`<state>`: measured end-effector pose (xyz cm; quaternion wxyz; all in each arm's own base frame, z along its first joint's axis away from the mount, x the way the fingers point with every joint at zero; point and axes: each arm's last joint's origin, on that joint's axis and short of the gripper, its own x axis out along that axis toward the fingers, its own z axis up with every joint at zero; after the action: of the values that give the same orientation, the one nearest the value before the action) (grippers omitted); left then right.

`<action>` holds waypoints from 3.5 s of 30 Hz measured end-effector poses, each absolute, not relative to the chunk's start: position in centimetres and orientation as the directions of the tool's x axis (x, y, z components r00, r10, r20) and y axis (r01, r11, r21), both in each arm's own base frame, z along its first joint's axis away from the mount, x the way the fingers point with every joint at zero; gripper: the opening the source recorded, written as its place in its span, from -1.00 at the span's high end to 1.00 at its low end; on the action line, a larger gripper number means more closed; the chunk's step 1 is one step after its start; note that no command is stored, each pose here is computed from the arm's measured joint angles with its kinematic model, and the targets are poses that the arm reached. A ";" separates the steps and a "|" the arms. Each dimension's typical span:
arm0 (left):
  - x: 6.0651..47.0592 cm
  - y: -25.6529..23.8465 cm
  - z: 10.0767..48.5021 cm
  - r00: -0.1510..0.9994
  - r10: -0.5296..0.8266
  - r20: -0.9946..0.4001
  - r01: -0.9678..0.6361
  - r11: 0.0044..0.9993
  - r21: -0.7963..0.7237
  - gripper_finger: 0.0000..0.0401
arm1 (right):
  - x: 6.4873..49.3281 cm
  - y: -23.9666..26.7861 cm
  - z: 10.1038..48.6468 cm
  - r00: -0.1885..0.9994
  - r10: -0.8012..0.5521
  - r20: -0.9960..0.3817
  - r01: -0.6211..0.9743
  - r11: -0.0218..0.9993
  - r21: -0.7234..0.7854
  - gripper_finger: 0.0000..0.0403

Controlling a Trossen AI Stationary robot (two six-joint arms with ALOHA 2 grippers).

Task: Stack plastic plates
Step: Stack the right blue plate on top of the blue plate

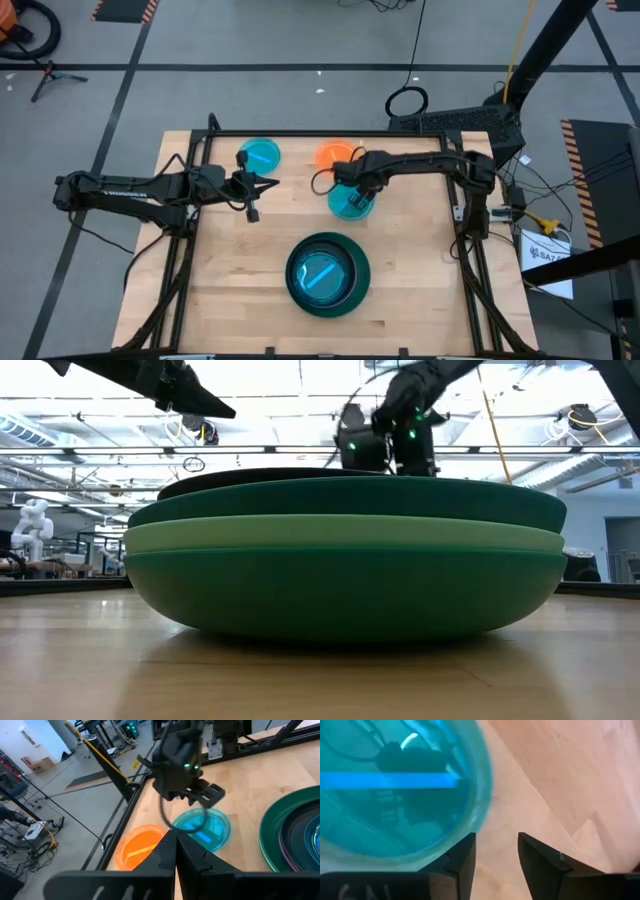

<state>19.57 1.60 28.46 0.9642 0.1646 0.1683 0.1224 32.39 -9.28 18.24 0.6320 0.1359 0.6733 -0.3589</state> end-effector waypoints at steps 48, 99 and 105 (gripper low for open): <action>19.6 1.6 28.5 0.915 0.292 -0.278 -0.181 0.914 0.363 0.98 | 24.3 -10.2 12.7 0.421 -0.208 -0.883 0.855 0.417 0.309 0.72; 19.6 1.6 28.7 0.921 0.292 -0.258 -0.189 0.914 0.359 0.98 | 26.6 -2.3 22.2 0.906 0.217 -0.364 0.102 0.721 0.685 1.00; 19.6 1.6 28.7 0.921 0.292 -0.257 -0.189 0.914 0.358 0.98 | 26.7 0.3 20.9 0.850 0.231 -0.473 0.189 0.705 0.684 1.00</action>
<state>19.65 1.60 28.71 0.9661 0.1654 0.1545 0.1245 26.66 0.30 20.86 0.8818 0.3841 0.2735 0.0121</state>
